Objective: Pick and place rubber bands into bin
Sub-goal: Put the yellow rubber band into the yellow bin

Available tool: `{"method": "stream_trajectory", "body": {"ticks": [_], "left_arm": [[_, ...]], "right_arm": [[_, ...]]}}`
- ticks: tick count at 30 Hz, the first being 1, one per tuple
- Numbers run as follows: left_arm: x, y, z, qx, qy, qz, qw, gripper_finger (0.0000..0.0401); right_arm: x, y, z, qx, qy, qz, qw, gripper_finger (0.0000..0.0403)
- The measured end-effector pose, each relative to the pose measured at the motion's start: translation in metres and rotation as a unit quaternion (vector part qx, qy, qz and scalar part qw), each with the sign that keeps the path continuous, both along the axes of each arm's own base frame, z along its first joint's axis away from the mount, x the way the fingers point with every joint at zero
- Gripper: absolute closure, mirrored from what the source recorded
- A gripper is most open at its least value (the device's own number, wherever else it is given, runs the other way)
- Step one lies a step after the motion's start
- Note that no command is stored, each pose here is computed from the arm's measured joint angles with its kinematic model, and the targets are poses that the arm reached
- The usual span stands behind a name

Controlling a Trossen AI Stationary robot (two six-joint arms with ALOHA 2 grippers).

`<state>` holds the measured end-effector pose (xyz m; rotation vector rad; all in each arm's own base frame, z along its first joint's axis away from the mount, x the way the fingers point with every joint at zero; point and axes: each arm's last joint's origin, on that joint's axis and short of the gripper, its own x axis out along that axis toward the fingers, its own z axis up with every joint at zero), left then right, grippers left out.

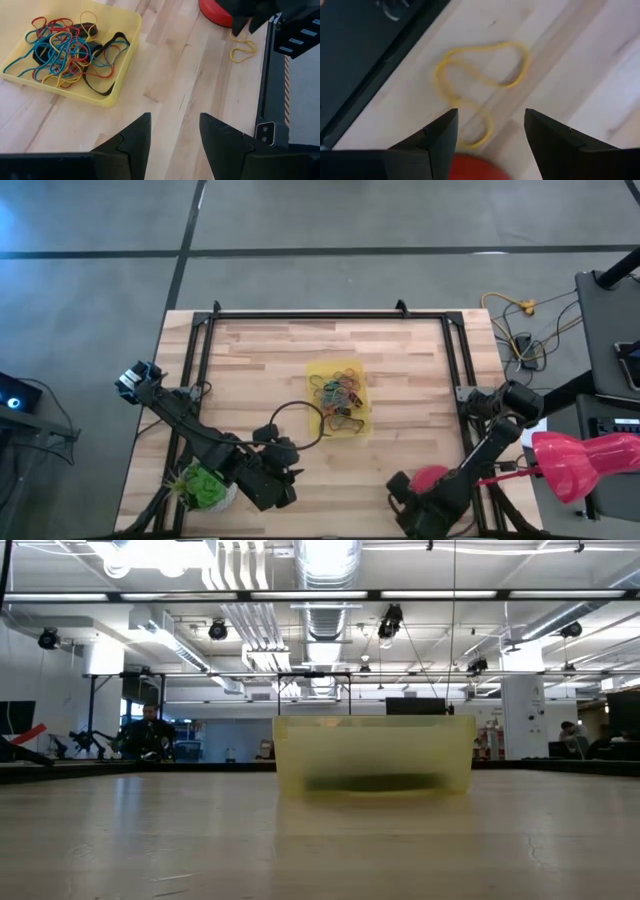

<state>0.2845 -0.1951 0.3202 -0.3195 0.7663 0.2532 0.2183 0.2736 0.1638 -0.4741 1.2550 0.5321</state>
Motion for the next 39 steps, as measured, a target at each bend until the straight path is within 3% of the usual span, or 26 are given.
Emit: {"method": "stream_trajectory", "body": {"ticks": [4, 11, 22, 32, 39], "left_arm": [[0.000, 0.000, 0.000, 0.000, 0.000, 0.000, 1.000, 0.0249], [0.000, 0.000, 0.000, -0.001, 0.000, 0.001, 1.000, 0.0249], [0.000, 0.000, 0.000, -0.001, 0.000, 0.001, 1.000, 0.0249], [0.000, 0.000, 0.000, 0.000, 0.000, 0.000, 1.000, 0.0249], [0.000, 0.000, 0.000, 0.000, 0.000, 0.000, 1.000, 0.0249]], "right_arm": [[-0.007, 0.000, -0.010, 0.003, 0.011, 0.013, 1.000, 0.0188], [-0.007, 0.002, -0.025, 0.056, -0.010, 0.029, 0.998, 0.0188], [-0.013, -0.009, -0.039, 0.049, 0.006, 0.055, 0.997, 0.0196], [-0.002, -0.032, -0.053, 0.054, -0.009, 0.007, 0.998, 0.0285], [0.009, -0.042, -0.054, 0.067, -0.017, -0.075, 0.995, 0.0349]]}}
